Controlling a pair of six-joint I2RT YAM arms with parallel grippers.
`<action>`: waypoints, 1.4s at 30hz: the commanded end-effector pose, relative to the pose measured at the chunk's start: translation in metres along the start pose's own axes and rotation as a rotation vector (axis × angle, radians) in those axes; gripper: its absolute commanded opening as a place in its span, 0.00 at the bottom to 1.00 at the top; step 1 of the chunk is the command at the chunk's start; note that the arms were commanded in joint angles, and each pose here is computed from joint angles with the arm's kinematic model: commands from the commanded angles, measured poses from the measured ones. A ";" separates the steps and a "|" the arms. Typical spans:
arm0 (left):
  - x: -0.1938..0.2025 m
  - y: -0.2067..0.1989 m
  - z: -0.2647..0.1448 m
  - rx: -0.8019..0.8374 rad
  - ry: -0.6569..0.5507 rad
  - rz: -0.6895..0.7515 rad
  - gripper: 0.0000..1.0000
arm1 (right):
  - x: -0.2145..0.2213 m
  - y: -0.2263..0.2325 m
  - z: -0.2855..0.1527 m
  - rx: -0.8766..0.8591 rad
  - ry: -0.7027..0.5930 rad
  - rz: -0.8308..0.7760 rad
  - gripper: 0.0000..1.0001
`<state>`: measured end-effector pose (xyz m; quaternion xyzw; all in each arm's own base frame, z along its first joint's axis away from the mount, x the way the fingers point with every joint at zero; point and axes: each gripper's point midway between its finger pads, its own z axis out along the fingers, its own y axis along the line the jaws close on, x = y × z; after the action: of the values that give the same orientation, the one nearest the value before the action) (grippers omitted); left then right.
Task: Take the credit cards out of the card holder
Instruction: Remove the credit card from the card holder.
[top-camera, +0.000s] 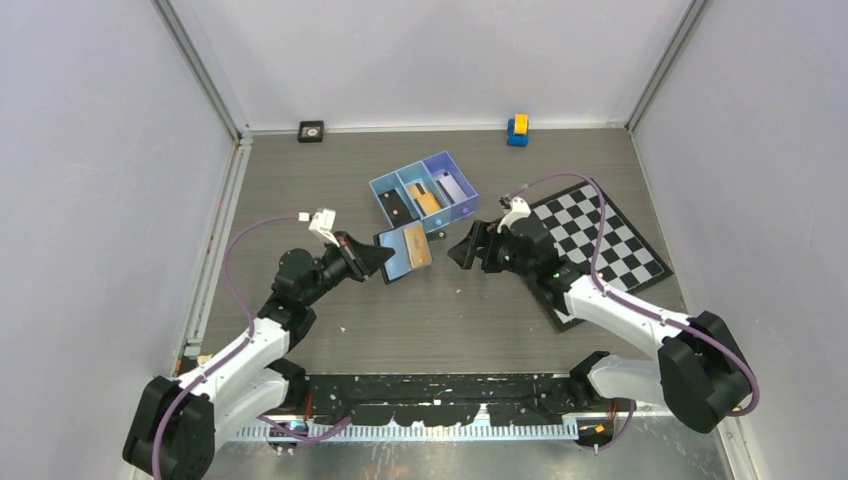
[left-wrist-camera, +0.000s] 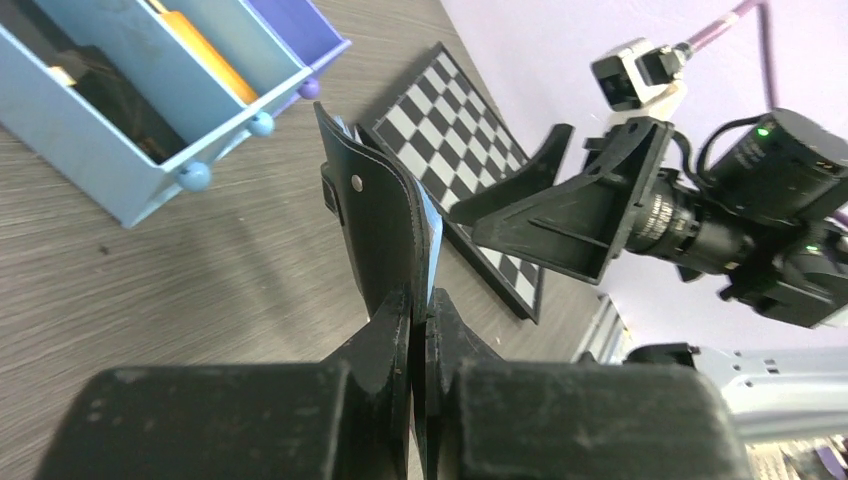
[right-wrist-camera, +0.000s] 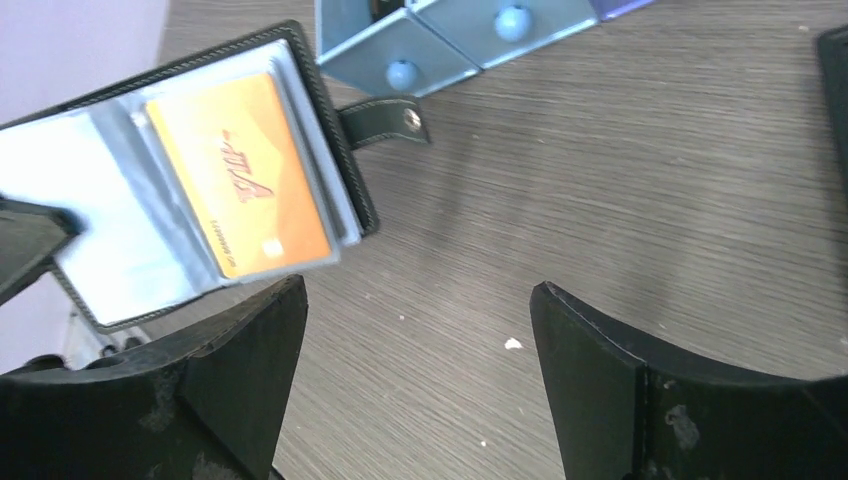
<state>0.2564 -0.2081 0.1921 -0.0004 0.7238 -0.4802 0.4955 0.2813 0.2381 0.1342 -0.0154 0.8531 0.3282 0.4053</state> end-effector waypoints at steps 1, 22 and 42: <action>-0.024 -0.049 0.000 0.221 -0.059 0.055 0.00 | -0.038 0.056 -0.006 -0.287 -0.159 0.029 0.87; -0.039 -0.075 -0.013 0.305 -0.115 0.026 0.00 | -0.035 0.078 -0.005 -0.583 -0.134 0.185 0.89; -0.032 -0.063 -0.008 0.256 -0.086 0.007 0.00 | -0.039 0.106 -0.029 -0.767 -0.141 0.144 0.64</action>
<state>0.2274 -0.2264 0.2550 0.0550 0.6340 -0.5868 0.5007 0.2647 0.2987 0.2100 -0.0570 0.6679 0.6420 0.3722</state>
